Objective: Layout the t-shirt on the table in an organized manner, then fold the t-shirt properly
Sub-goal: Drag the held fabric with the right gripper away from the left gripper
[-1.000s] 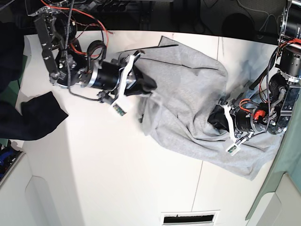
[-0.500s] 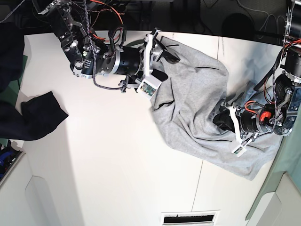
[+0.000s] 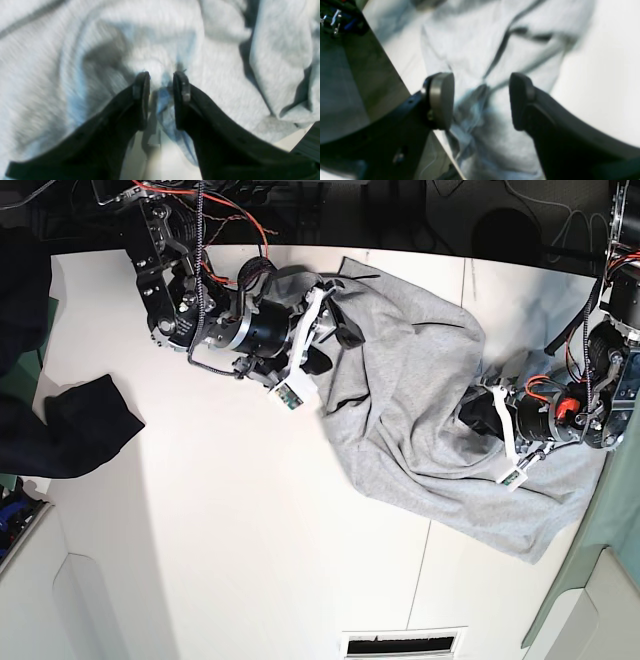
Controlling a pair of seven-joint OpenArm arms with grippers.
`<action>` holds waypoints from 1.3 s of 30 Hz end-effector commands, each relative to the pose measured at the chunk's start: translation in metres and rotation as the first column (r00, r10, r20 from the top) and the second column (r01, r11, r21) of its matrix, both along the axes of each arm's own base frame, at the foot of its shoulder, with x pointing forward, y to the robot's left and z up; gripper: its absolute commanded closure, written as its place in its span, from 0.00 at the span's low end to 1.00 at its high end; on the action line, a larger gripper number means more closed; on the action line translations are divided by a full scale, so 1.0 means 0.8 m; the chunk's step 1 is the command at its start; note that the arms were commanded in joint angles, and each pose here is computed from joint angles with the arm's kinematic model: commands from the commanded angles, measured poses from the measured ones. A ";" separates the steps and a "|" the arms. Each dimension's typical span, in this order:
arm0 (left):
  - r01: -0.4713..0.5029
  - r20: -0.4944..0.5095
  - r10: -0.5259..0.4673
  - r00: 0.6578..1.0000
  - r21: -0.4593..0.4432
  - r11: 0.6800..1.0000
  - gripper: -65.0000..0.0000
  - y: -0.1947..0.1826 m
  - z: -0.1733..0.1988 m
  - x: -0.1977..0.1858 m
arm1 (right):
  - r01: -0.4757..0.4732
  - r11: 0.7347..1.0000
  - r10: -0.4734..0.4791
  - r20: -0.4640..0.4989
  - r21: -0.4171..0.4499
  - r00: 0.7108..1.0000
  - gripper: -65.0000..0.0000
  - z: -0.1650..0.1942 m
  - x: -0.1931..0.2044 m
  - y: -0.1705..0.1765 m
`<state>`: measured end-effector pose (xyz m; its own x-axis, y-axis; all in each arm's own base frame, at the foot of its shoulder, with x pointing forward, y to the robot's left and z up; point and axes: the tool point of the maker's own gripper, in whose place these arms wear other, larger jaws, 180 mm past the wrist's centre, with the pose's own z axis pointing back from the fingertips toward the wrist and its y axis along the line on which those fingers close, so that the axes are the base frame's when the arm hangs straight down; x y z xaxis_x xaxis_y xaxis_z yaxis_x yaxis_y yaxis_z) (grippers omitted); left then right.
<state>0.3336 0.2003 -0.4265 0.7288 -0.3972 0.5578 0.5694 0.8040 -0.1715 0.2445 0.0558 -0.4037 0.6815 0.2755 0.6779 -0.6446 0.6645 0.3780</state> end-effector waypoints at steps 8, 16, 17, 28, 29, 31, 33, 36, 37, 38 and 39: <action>0.000 0.023 0.000 1.000 -0.015 1.000 0.73 0.003 0.007 0.001 | -0.036 0.995 0.044 -0.089 0.090 0.995 0.64 -0.019 -0.024 0.017; 0.000 0.021 0.000 1.000 -0.014 1.000 0.73 0.003 0.006 0.000 | -0.047 0.985 0.060 -0.076 0.163 0.995 0.73 0.000 -0.024 0.049; 0.000 0.021 0.000 1.000 -0.014 1.000 0.73 0.003 0.006 0.000 | -0.051 0.986 0.063 -0.072 0.159 0.995 0.75 0.000 -0.025 0.051; -0.001 -0.014 0.001 1.000 -0.015 1.000 0.73 0.003 -0.008 -0.019 | -0.010 0.972 0.003 0.030 0.235 1.000 1.00 0.032 0.001 0.062; -0.001 -0.020 0.001 1.000 -0.015 1.000 0.73 0.003 -0.010 -0.022 | -0.009 0.971 -0.004 0.051 0.241 0.999 1.00 0.041 0.005 0.061; -0.002 -0.025 0.002 1.000 -0.017 1.000 0.73 0.003 -0.013 -0.026 | -0.002 0.967 -0.025 0.102 0.256 0.994 1.00 0.063 0.017 0.056; -0.002 -0.028 0.001 1.000 -0.016 1.000 0.73 0.003 -0.017 -0.030 | 0.011 0.962 -0.057 0.161 0.273 0.985 1.00 0.089 0.030 0.047; -0.002 -0.039 0.001 0.999 -0.015 1.000 0.73 0.003 -0.021 -0.036 | 0.034 0.959 -0.105 0.240 0.280 0.965 1.00 0.124 0.048 0.027; -0.001 -0.044 0.000 0.999 -0.014 1.000 0.73 0.003 -0.023 -0.039 | 0.048 0.961 -0.122 0.262 0.271 0.957 1.00 0.132 0.054 0.018; -0.001 -0.047 0.000 0.999 -0.013 1.000 0.73 0.004 -0.025 -0.041 | 0.067 0.963 -0.144 0.286 0.262 0.947 1.00 0.139 0.060 0.007; -0.001 -0.050 0.000 0.999 -0.013 1.000 0.73 0.004 -0.026 -0.043 | 0.091 0.964 -0.167 0.307 0.249 0.937 1.00 0.143 0.067 -0.005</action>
